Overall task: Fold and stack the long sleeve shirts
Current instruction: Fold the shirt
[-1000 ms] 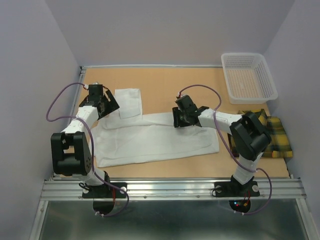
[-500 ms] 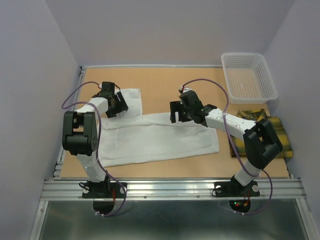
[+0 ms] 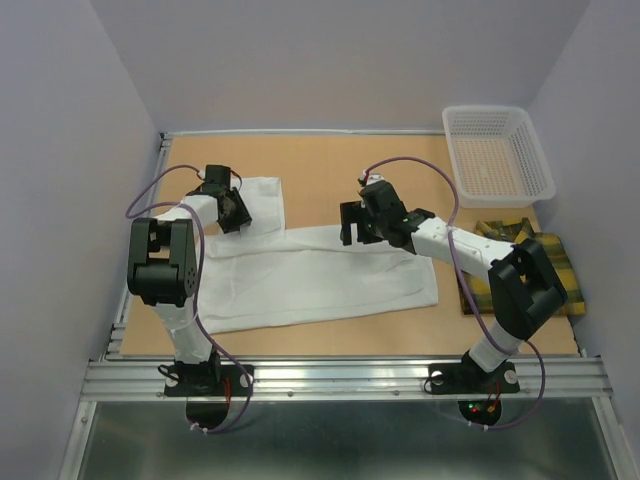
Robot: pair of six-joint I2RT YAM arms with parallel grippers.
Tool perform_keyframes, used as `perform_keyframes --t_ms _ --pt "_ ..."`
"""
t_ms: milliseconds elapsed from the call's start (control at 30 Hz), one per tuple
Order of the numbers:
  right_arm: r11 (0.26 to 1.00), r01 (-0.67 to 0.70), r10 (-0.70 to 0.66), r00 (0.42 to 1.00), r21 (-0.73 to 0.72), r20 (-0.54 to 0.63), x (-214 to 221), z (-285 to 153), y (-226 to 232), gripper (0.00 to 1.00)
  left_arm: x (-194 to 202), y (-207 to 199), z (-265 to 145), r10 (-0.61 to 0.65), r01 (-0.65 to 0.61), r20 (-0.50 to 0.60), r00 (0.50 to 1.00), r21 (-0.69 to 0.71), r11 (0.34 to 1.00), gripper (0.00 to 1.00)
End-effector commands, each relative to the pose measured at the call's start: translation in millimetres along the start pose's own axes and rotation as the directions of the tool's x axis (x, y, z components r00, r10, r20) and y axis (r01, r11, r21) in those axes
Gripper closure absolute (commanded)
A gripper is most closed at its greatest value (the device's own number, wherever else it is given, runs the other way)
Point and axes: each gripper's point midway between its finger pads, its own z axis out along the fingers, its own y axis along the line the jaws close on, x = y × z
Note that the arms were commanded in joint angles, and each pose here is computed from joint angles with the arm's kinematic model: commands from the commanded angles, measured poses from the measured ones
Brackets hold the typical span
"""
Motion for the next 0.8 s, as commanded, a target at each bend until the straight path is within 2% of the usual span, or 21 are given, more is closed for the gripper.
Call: perform_keyframes --t_ms 0,200,300,333,433,567,767 --pt "1.0 -0.005 0.005 1.0 -0.021 0.015 2 -7 3 0.1 -1 -6 5 0.003 -0.003 0.006 1.0 0.015 1.0 0.58" --pt "1.0 -0.019 0.019 1.0 -0.016 0.002 11 -8 1 0.11 3 -14 4 0.012 -0.012 -0.003 1.0 0.039 0.999 0.77" --pt "1.0 -0.027 0.027 0.999 -0.006 0.021 7 -11 -2 0.11 3 -17 -1 0.003 -0.003 -0.015 1.0 0.049 0.999 0.97" --pt "1.0 -0.025 0.025 0.999 -0.002 0.024 7 -12 -3 0.11 1 -19 -3 0.002 -0.001 -0.009 1.0 0.057 0.998 0.99" --pt "1.0 -0.017 0.016 0.998 0.007 0.056 -4 -17 -3 0.11 -10 -29 -18 -0.013 0.011 0.018 1.0 0.09 0.996 1.0" --pt "1.0 -0.002 0.001 0.992 0.007 0.123 -27 -31 -2 0.11 -30 -57 -51 -0.058 0.043 0.067 0.996 0.207 0.977 1.0" --pt "1.0 0.009 -0.007 0.974 -0.01 0.228 -59 -66 2 0.11 -38 -95 -123 -0.109 0.05 0.15 0.983 0.351 0.935 1.0"
